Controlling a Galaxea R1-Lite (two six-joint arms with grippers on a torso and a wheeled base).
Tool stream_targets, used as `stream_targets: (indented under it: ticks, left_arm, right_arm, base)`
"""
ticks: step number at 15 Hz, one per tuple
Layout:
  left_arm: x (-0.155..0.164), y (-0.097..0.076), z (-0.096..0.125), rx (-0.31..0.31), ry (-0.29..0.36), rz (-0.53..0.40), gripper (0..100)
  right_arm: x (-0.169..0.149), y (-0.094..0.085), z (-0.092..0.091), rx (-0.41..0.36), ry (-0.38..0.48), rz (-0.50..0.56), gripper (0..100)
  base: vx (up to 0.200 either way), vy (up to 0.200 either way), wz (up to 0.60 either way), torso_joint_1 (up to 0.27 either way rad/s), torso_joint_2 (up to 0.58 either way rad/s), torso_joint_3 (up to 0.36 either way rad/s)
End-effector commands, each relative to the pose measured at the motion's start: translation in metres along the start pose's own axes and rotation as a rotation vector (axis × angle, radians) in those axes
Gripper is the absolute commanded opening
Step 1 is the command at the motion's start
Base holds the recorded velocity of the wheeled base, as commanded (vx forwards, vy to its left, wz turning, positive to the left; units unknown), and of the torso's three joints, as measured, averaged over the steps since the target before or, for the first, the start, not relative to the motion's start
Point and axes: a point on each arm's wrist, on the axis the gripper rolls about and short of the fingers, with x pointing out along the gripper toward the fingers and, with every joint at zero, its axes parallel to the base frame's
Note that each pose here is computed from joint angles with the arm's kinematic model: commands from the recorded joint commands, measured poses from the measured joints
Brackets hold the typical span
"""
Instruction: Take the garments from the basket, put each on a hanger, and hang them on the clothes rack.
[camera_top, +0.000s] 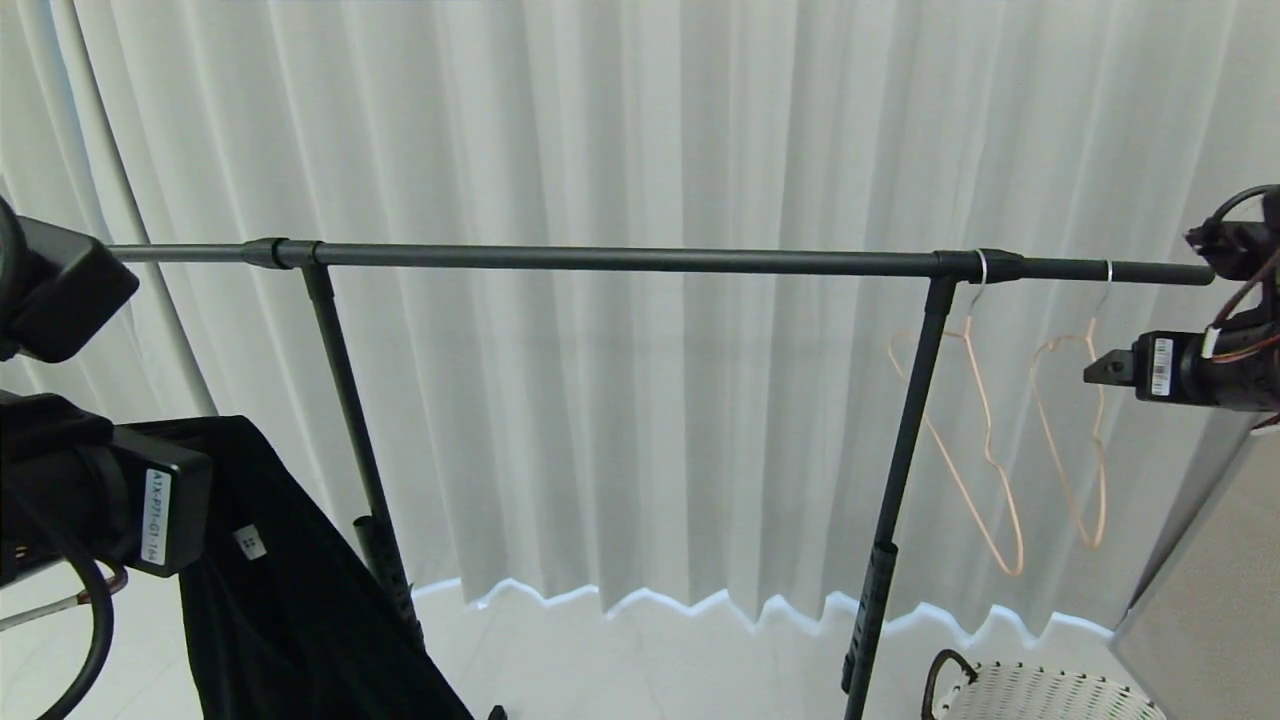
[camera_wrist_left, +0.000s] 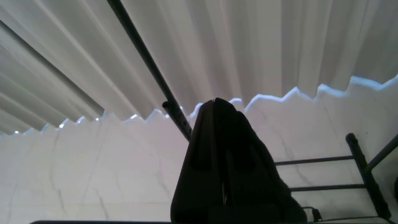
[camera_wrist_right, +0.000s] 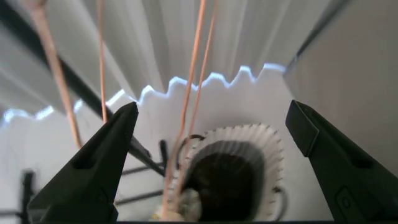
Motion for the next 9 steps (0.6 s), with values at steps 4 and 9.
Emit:
stream_targets:
  ticks: [4, 9]
  left_arm:
    - [-0.007, 0.003, 0.0, -0.006, -0.023, 0.003, 0]
    - [-0.014, 0.005, -0.006, -0.006, -0.037, 0.006, 0]
  right_arm:
    - [0.05, 0.025, -0.017, 0.061, 0.091, -0.048, 100]
    - [0.068, 0.028, -0.02, 0.132, 0.114, -0.079, 100]
  base:
    - [0.0, 0.0, 0.0, 0.0, 0.0, 0.0]
    - [0.0, 0.0, 0.0, 0.0, 0.0, 0.0]
